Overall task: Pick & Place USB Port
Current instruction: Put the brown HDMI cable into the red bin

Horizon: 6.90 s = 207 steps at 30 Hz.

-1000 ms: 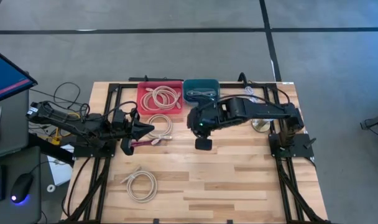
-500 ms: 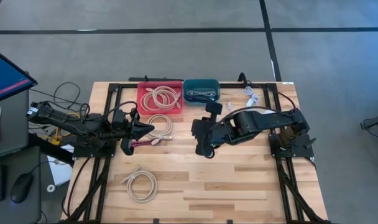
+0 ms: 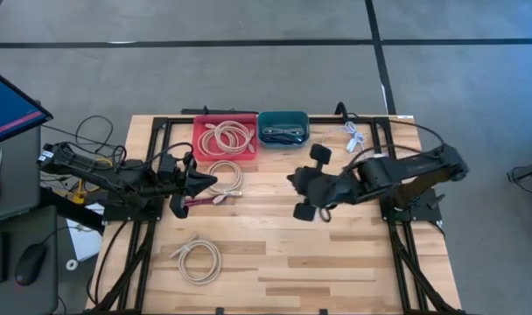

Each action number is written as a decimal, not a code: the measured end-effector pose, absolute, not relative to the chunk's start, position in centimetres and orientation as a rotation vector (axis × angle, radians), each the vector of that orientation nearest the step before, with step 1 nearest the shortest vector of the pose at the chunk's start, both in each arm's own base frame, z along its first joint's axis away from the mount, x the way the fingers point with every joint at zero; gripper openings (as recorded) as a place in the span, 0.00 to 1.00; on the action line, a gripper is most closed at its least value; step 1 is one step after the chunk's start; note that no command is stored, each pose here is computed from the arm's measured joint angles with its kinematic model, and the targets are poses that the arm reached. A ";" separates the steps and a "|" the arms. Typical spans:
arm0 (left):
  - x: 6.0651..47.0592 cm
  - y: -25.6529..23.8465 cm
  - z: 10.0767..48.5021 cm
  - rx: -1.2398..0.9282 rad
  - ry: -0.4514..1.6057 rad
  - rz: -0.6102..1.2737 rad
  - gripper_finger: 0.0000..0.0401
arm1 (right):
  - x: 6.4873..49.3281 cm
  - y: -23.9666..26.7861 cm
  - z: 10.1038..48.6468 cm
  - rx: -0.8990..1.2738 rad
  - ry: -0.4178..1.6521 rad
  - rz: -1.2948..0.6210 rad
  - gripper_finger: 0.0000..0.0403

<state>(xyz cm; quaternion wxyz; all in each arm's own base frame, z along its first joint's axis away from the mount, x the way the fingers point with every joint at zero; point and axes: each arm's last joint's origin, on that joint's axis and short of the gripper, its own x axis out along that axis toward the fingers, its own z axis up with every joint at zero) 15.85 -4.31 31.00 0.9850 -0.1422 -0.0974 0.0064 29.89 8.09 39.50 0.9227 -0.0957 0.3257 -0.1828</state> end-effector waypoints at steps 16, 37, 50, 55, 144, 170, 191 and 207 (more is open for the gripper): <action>16.0 -3.8 28.8 -0.202 0.005 0.228 0.02 | 21.9 5.6 37.0 0.092 0.441 -0.345 0.00; 16.4 -0.6 30.2 -0.307 0.206 0.491 0.01 | 19.4 4.1 35.2 0.373 0.373 -0.441 0.00; 21.7 2.8 25.5 -0.541 0.641 0.495 0.01 | 19.2 4.1 35.0 0.354 0.400 -0.450 0.00; 22.6 3.7 24.0 -0.619 0.714 0.495 0.01 | 19.2 4.1 35.0 0.353 0.402 -0.451 0.00; 24.9 5.5 12.9 -0.661 0.895 0.543 0.38 | 19.0 4.0 34.7 0.331 0.441 -0.459 0.00; 25.0 4.3 14.7 -0.678 0.790 0.459 0.07 | 19.0 4.0 34.6 0.324 0.443 -0.467 0.00; 20.1 4.0 28.2 -0.477 0.157 0.551 0.07 | 19.0 3.8 34.6 0.317 0.433 -0.496 0.00; 20.4 12.4 27.5 -0.467 0.238 0.711 0.07 | 19.0 2.8 34.4 0.314 0.455 -0.546 0.00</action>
